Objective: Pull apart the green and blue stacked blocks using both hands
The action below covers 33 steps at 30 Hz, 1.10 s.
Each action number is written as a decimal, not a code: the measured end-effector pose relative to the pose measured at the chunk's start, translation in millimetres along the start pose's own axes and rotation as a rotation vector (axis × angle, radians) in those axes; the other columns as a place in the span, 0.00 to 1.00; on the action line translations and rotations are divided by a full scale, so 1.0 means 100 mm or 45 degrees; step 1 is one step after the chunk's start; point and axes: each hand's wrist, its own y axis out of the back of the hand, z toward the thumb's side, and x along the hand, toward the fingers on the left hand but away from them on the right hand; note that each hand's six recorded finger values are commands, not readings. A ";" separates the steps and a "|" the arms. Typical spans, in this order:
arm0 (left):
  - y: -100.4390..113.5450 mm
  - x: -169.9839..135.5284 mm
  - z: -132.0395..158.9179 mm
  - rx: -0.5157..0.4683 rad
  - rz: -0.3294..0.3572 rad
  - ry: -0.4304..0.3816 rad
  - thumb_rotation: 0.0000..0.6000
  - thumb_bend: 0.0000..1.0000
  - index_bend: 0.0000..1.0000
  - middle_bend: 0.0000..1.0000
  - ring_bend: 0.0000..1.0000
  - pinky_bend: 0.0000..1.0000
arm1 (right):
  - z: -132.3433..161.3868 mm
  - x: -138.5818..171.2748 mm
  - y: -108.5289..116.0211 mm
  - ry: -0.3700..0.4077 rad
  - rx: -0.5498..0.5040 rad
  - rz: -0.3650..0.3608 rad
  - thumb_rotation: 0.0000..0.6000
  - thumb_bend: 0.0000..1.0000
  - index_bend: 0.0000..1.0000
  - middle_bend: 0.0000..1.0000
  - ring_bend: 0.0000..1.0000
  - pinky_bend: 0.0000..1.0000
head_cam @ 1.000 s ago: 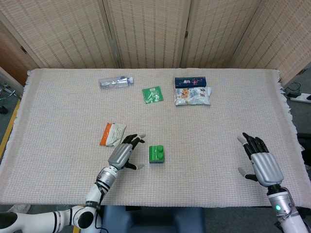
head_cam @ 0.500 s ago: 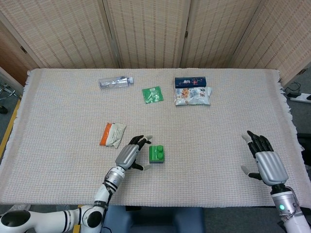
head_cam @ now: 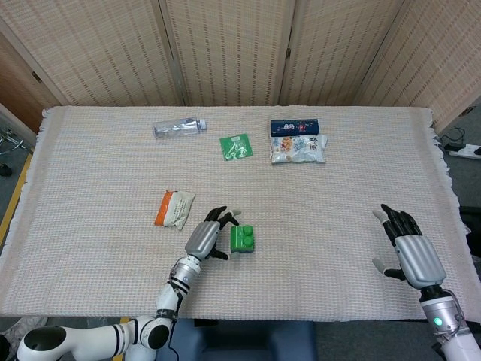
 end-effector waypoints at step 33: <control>0.07 -0.05 -0.03 -0.195 0.133 -0.009 1.00 0.42 0.64 0.81 0.32 0.00 | 0.00 -0.05 -0.08 0.012 0.004 0.053 1.00 0.31 0.00 0.00 0.00 0.00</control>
